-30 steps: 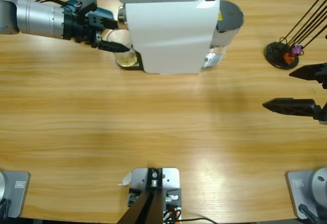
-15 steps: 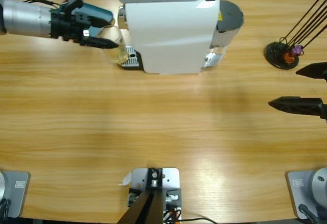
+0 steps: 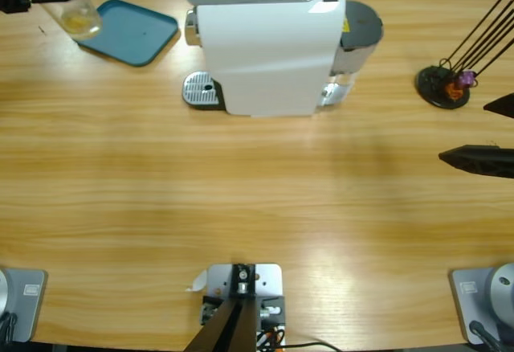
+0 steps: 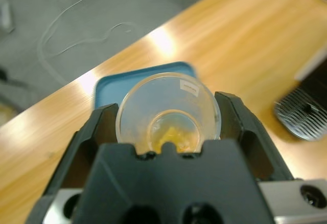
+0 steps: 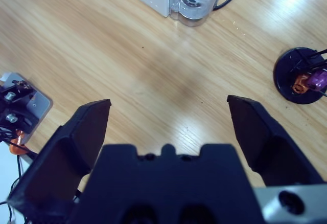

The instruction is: Pour coffee

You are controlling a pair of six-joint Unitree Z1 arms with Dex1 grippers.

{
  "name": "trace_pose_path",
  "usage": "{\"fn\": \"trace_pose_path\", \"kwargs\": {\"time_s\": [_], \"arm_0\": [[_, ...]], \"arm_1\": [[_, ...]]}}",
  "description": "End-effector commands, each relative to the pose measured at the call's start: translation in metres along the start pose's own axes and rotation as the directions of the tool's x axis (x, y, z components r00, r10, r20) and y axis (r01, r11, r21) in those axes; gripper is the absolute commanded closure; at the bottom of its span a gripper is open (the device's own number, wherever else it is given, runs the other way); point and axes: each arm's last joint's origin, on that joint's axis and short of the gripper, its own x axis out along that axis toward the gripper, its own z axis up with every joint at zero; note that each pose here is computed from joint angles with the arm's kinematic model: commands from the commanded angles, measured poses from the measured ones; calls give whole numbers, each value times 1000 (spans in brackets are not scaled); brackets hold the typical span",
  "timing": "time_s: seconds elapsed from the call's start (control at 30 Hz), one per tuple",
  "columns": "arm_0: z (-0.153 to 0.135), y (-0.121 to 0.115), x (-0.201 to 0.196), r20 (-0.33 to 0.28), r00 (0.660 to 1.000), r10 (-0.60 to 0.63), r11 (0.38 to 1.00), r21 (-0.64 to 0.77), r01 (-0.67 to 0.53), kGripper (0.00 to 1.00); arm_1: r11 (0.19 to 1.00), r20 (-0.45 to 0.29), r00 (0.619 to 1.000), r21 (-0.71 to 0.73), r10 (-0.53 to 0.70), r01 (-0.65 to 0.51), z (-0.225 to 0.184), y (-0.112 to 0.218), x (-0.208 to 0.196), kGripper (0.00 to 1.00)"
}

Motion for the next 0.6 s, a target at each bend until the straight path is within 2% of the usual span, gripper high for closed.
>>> {"fn": "trace_pose_path", "kwargs": {"time_s": [0.03,0.13,0.27,0.4,0.6], "arm_0": [[-1,34,57,-99,981,169,975,-128,-181,1000],[-6,40,85,-120,982,147,971,-171,-167,1000],[-8,29,115,-81,989,121,979,-157,-133,1000],[-12,28,130,-66,991,119,981,-149,-128,1000],[-23,27,141,-94,990,109,981,-152,-122,1000]], "arm_1": [[1000,-12,999,7,-30,30,-5,-1,10,0],[999,-7,999,6,-46,46,-2,-2,14,0],[998,-18,998,3,-59,59,0,-2,20,0],[998,-21,998,-1,-58,58,-1,-2,21,0],[998,-19,998,0,-63,63,-2,-3,22,0]]}}
